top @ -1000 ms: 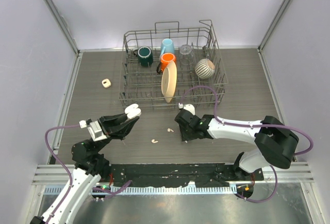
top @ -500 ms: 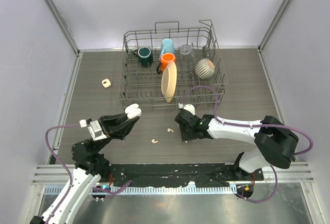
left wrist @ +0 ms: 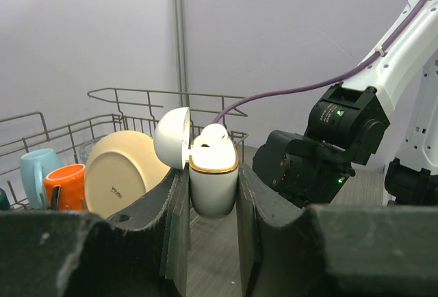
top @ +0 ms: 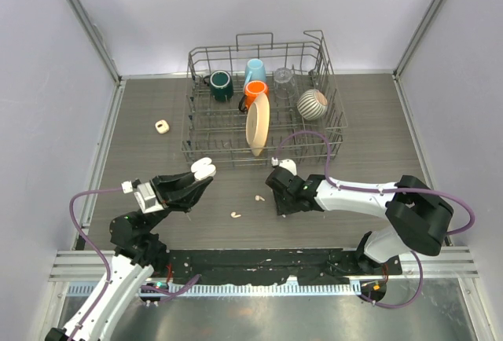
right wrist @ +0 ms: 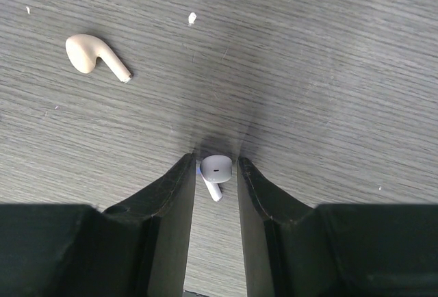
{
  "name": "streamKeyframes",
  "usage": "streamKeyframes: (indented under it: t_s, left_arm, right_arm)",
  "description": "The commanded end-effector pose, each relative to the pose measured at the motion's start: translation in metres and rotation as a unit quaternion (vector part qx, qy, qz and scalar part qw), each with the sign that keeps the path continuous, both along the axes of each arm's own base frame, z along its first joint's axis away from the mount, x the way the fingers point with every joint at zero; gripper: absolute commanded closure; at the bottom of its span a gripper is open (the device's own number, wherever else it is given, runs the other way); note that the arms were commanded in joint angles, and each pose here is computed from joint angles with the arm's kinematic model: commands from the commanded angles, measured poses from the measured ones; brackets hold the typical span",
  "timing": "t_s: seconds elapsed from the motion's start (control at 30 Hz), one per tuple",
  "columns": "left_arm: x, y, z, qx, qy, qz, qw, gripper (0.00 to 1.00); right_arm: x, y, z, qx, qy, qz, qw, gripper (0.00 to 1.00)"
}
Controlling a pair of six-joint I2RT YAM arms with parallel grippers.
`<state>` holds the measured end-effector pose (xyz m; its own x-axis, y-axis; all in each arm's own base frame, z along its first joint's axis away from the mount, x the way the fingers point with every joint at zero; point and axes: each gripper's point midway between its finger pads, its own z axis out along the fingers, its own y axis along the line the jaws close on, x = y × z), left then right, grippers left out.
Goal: Insert the wireless bluetooth earbuds into the charging case
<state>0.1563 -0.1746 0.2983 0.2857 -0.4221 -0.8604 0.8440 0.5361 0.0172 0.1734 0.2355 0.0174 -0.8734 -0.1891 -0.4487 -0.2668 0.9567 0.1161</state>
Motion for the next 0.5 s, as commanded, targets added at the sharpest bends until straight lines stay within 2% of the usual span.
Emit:
streamKeyframes:
  t_s: [0.0,0.17,0.3,0.47]
  left_arm:
    - [-0.008,0.003,0.020,-0.016,-0.032,-0.001,0.999,1.00]
    - [-0.008,0.003,0.020,-0.015,-0.031,-0.002,0.999,1.00]
    - [-0.007,0.003,0.020,-0.015,-0.031,-0.001,0.999,1.00]
    - [-0.007,0.003,0.020,-0.015,-0.031,0.000,0.999,1.00]
  right_arm:
    - [0.000,0.004,-0.002,0.003,0.000,-0.004,1.000,0.64]
    - [0.000,0.003,-0.003,0.002,0.000,-0.006,1.000,0.67]
    - [0.001,0.003,-0.003,0.002,-0.002,-0.006,1.000,0.79]
    - [0.007,0.005,0.008,0.011,-0.018,-0.010,1.000,0.85]
